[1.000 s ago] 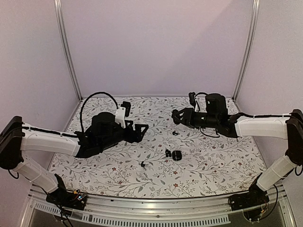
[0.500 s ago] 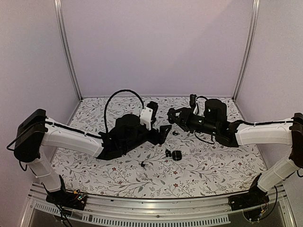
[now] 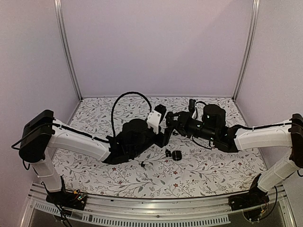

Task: Insert the wireless bluetooth earbuds into the charging case
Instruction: Pass from the right arm to the left

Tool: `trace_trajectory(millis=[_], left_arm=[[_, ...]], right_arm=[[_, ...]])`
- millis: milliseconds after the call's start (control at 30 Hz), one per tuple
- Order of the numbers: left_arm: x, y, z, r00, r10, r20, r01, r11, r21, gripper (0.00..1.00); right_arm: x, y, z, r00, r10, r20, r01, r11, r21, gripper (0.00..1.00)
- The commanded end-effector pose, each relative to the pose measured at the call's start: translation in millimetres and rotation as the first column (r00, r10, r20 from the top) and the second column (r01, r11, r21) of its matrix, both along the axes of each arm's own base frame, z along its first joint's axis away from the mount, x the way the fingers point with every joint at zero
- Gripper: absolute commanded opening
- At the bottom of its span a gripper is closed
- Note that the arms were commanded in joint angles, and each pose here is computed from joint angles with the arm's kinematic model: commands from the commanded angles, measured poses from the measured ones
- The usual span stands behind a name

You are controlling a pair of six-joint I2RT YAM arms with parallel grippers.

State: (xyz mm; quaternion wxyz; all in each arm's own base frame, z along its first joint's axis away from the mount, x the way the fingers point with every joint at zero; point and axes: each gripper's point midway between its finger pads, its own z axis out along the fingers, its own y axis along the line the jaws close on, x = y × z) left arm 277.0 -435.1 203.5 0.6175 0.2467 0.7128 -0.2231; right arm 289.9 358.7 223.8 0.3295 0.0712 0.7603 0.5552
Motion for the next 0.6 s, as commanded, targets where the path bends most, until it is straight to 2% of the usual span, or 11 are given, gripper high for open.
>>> trace_trajectory(millis=[0,167,367,567], left_arm=[[4.1,7.3,24.2,0.996,0.062,0.061,-0.058,0.996,-0.064,0.62],[5.9,8.1,27.6,0.994,0.072,0.085,-0.067,0.996,-0.057,0.61],[14.9,9.3,24.1,0.984,0.140,0.108,-0.140,0.990,-0.008,0.56],[12.9,10.9,26.8,0.958,0.193,0.212,-0.210,0.976,0.056,0.54]], right_arm=[[-2.8,-0.9,10.6,1.000,-0.017,0.014,0.016,0.998,0.056,0.41],[-6.5,2.7,14.4,1.000,0.008,0.017,-0.010,0.997,0.080,0.40],[-11.4,10.1,12.9,0.999,0.052,-0.001,-0.052,0.992,0.117,0.40],[-15.9,16.1,2.9,0.996,0.071,-0.048,-0.063,0.987,0.150,0.41]])
